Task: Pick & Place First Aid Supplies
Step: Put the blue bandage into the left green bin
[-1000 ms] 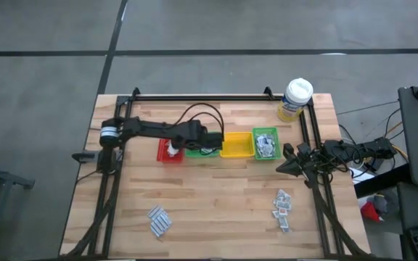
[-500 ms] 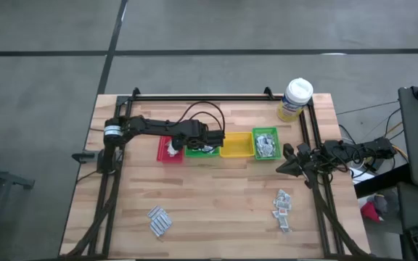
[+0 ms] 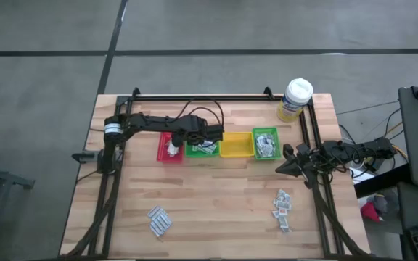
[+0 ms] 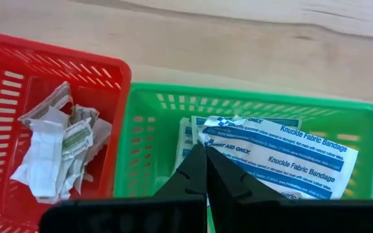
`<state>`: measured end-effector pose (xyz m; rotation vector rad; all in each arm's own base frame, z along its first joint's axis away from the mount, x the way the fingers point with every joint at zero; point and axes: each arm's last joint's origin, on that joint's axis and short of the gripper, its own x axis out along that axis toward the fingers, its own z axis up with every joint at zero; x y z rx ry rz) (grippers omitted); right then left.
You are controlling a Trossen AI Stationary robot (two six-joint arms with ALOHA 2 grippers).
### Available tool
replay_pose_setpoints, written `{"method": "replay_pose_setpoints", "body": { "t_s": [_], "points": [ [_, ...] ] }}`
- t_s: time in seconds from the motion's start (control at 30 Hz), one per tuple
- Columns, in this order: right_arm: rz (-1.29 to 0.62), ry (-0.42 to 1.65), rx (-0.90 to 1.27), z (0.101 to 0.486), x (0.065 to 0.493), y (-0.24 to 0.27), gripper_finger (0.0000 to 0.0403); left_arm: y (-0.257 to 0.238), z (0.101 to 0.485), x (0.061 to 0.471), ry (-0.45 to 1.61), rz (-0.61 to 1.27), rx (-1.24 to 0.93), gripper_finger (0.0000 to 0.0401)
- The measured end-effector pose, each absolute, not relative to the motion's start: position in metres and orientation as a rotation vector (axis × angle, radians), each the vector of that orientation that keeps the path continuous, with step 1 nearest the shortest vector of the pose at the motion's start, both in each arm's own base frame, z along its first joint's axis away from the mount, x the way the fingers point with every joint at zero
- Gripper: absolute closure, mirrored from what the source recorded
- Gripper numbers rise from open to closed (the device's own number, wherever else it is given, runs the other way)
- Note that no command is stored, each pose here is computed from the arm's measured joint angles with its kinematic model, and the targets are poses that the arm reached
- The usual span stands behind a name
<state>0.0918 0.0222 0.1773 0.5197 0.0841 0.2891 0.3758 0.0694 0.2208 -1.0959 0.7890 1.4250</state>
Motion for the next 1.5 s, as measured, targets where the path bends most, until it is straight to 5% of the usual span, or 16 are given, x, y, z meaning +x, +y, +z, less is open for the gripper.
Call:
{"method": "replay_pose_setpoints", "body": {
  "t_s": [0.9, 1.5],
  "points": [
    [0.289, 0.084, 0.519, 0.177, 0.092, 0.022, 0.0394, 0.072, 0.193, 0.375, 0.821, 1.332, -1.02, 0.0397],
    [0.286, 0.082, 0.52, 0.177, 0.092, 0.022, 0.0394, 0.071, 0.204, 0.376, 0.879, 1.24, -0.978, 0.0277]
  ]
}}
